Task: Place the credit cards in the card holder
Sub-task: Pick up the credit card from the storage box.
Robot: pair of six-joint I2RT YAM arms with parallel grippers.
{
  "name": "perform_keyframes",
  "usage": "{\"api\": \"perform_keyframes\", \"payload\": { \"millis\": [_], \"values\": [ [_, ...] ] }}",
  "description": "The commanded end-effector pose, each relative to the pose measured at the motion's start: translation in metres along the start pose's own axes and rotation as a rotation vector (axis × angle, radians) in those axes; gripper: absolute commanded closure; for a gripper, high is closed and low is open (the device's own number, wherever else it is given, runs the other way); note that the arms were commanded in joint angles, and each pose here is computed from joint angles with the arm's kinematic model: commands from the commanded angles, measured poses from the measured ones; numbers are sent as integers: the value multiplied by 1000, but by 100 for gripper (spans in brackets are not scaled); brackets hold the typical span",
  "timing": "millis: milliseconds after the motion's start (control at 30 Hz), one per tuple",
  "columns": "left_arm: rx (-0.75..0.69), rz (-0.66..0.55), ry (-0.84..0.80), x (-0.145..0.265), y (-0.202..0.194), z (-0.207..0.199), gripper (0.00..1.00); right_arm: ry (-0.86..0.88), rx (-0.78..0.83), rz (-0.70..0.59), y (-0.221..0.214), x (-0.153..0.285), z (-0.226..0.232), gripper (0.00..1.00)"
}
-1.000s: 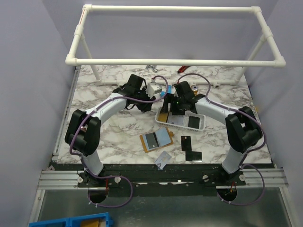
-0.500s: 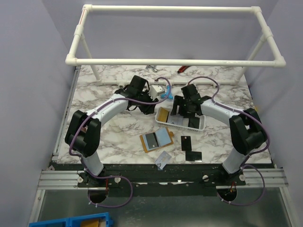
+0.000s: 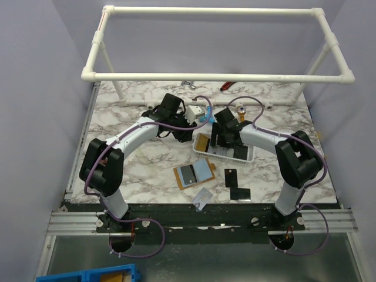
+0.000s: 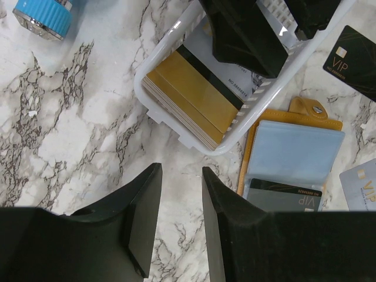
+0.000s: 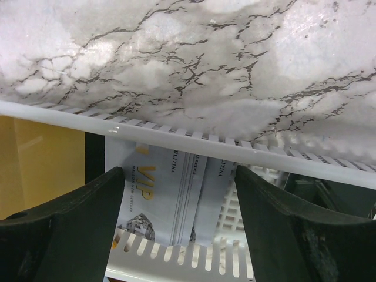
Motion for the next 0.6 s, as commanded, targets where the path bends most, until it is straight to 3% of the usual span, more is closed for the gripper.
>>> {"api": "perform_keyframes", "payload": {
  "millis": [0, 300, 567],
  "values": [
    [-30, -44, -20, 12, 14, -8, 65, -123, -15, 29, -18, -13, -24, 26],
    [-36, -43, -26, 15, 18, -12, 66, -129, -42, -10, -19, -3, -33, 44],
    [-42, -30, -26, 13, 18, -16, 66, -101, -76, -39, -18, 4, -33, 69]
  ]
}}
Point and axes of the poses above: each gripper's point midway between its finger pads, its own x axis back along the fingers, its own z axis along the line the jaws close on, y = z × x, the point moved 1 cm from there along x, back along the fingers, and after that the axes turned 7 degrees about -x, right-handed, at the moved point
